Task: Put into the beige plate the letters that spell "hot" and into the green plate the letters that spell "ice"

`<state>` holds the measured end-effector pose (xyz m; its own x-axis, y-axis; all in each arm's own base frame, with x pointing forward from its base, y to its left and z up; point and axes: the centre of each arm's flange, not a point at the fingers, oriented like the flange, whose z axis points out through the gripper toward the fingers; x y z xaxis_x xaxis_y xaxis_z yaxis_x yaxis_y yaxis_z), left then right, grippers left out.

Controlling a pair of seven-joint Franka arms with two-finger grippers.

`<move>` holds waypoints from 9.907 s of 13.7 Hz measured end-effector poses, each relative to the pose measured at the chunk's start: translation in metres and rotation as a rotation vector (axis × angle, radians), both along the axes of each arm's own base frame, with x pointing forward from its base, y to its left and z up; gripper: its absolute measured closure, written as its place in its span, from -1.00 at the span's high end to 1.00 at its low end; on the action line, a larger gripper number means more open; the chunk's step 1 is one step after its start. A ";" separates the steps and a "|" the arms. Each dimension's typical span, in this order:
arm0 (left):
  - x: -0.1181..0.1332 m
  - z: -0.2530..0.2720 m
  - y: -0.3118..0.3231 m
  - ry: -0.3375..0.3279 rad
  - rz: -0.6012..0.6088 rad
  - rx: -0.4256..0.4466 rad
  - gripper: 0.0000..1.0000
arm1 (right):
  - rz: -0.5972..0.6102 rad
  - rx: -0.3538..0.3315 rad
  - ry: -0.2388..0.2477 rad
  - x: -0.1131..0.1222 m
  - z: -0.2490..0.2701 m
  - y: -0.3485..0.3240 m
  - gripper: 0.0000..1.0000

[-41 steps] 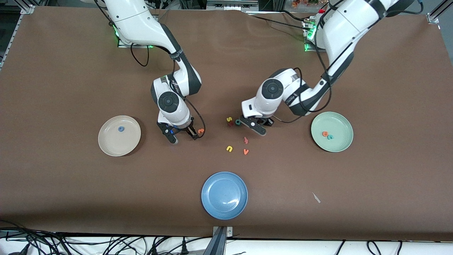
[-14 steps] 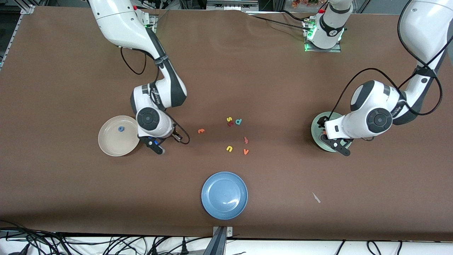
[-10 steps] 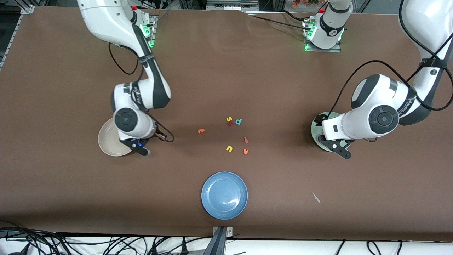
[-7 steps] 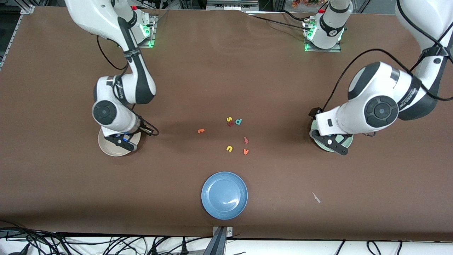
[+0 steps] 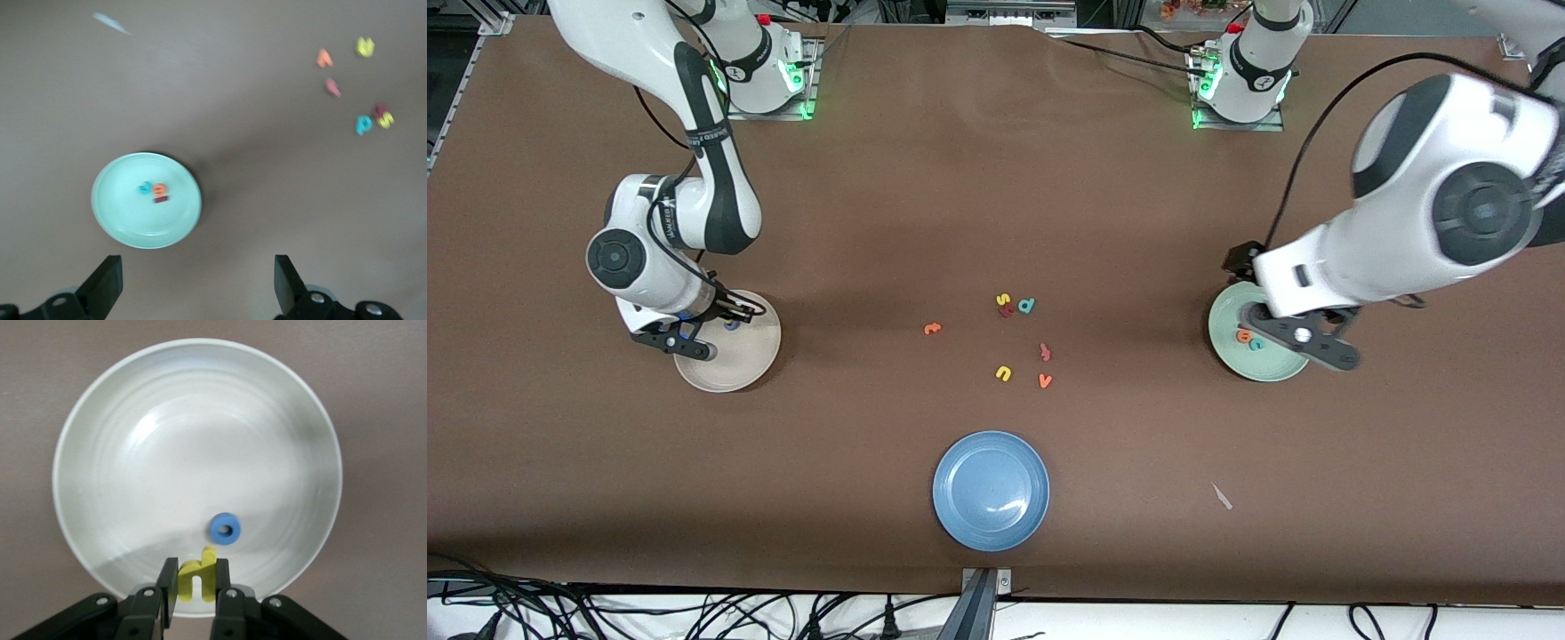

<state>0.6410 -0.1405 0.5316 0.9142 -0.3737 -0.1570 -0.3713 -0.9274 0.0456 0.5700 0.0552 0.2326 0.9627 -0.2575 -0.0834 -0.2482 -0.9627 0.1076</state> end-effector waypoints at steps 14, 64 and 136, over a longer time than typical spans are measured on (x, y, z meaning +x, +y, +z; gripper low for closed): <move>-0.095 0.057 0.073 -0.178 0.211 -0.038 1.00 | -0.542 0.035 -0.011 0.019 0.019 0.116 1.00; -0.100 0.052 0.113 -0.120 0.264 0.030 1.00 | -0.884 0.067 -0.144 -0.019 -0.057 0.350 0.16; -0.108 0.056 0.085 -0.085 0.212 0.037 1.00 | 0.071 0.098 0.105 0.045 0.094 0.012 1.00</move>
